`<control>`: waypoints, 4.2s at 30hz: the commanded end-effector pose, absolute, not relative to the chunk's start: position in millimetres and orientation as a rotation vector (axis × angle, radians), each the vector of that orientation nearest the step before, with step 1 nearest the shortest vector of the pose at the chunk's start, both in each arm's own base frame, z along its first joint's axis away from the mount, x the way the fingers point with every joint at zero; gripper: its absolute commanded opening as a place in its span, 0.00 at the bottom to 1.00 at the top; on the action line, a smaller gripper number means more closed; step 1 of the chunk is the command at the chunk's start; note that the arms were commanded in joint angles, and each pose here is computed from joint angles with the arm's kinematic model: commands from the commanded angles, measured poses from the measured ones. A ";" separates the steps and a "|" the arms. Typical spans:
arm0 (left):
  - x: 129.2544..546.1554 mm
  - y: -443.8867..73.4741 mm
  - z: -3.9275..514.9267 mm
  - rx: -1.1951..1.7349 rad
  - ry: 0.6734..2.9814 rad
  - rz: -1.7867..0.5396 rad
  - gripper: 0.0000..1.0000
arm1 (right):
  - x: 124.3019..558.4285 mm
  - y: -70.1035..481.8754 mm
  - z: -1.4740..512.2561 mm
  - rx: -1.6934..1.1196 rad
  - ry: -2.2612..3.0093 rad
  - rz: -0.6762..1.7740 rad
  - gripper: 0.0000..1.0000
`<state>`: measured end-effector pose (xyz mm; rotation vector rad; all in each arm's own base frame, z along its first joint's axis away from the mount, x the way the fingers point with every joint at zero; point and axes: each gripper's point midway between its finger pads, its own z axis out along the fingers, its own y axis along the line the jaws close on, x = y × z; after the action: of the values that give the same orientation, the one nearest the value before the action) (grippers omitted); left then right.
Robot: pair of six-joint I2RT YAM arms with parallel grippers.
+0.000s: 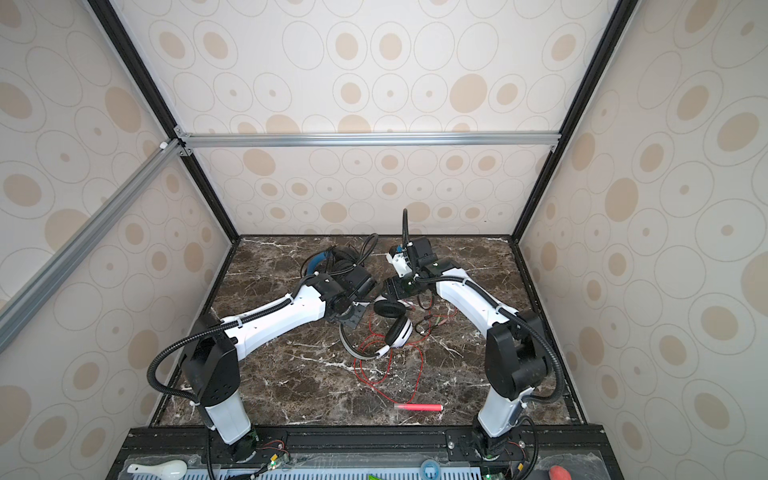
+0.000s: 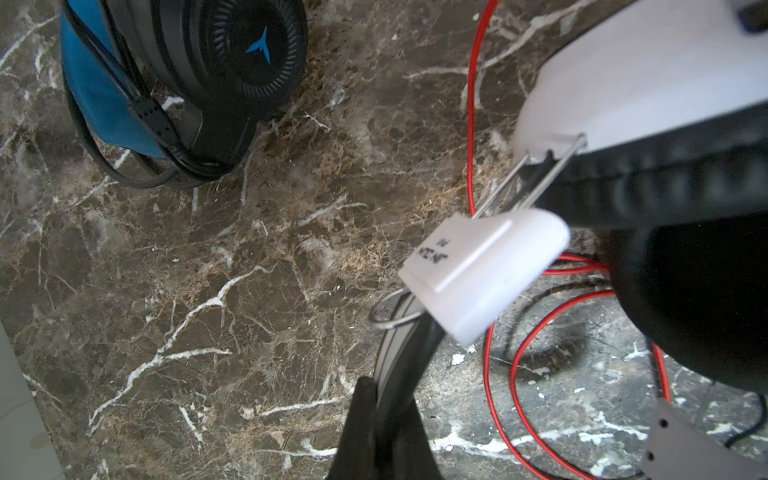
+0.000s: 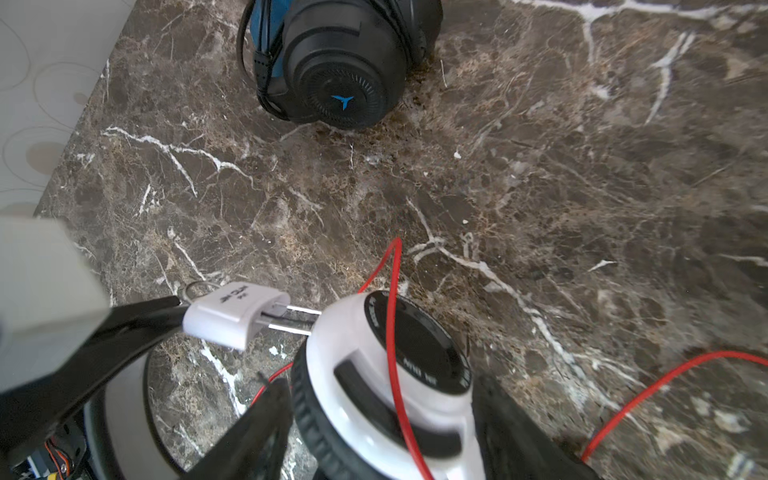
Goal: Wrap the headphones
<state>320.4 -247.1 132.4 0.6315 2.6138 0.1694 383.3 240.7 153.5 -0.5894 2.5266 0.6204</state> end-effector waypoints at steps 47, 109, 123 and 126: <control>353.6 -265.2 104.1 0.701 2.503 -0.036 0.00 | 369.5 56.6 126.1 0.052 2.630 0.071 0.36; 326.9 -249.1 53.3 -0.338 2.676 -0.176 0.00 | 319.8 106.4 221.3 -0.380 2.301 0.088 0.97; 358.3 -213.1 227.3 0.042 2.393 -0.043 0.00 | 286.9 133.6 246.4 -0.487 2.169 0.347 0.93; 357.1 -206.2 258.2 0.101 2.351 -0.063 0.00 | 272.8 140.4 257.5 -0.506 2.089 0.431 0.93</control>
<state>353.1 -215.6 213.2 0.0266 2.4360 -0.0674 287.7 127.5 244.3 -0.4519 2.1724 0.3252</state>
